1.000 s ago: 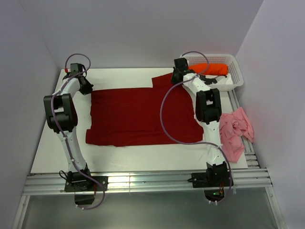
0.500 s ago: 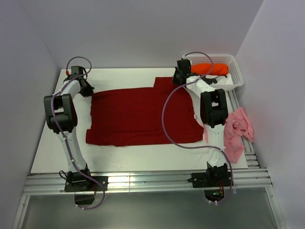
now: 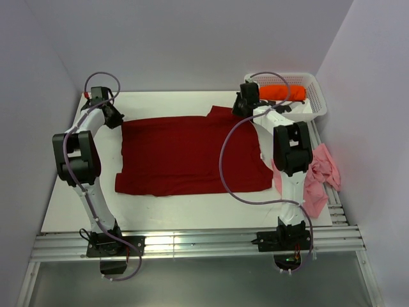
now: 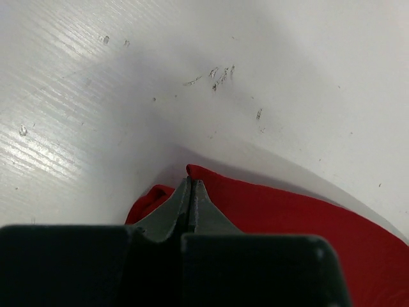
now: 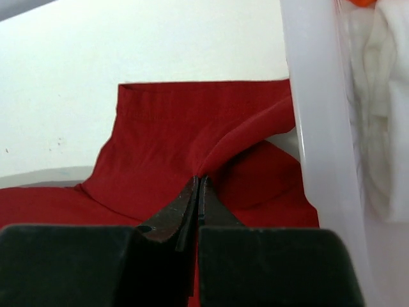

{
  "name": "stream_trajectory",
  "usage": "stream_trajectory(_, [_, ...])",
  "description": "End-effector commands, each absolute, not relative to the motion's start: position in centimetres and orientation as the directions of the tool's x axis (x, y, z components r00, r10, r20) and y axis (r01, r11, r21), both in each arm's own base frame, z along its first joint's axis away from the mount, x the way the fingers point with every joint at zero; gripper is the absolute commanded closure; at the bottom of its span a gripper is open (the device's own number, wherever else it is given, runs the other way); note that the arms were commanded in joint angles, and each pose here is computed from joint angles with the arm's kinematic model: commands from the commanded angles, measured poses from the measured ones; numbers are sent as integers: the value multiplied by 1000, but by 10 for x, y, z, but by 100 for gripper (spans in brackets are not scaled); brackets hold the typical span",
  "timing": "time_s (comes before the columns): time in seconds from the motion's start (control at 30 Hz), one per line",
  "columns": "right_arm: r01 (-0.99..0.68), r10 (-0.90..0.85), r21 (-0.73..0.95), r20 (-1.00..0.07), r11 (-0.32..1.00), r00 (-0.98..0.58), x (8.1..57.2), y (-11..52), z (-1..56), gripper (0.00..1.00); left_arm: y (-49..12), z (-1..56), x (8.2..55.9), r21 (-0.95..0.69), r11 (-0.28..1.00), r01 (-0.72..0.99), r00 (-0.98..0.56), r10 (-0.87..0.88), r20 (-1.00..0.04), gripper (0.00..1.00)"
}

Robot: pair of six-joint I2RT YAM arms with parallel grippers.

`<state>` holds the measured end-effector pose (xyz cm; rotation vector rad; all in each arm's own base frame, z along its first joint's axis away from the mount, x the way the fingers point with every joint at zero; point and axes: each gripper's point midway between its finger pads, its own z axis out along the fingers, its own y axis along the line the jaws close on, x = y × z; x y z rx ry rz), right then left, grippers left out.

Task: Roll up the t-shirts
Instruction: Fold the tshirt

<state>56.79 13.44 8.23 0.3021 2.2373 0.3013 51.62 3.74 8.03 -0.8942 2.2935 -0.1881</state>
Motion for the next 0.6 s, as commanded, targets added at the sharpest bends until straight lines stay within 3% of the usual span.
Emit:
stream_trajectory(0.0, [85, 335, 347, -767, 934, -547, 568, 134, 125, 100, 38, 111, 518, -386, 757, -527, -502, -644, -577, 100])
stream_trajectory(0.57, [95, 335, 341, -768, 935, -546, 526, 125, 132, 100, 38, 113, 491, -395, 739, -545, -475, -661, -581, 100])
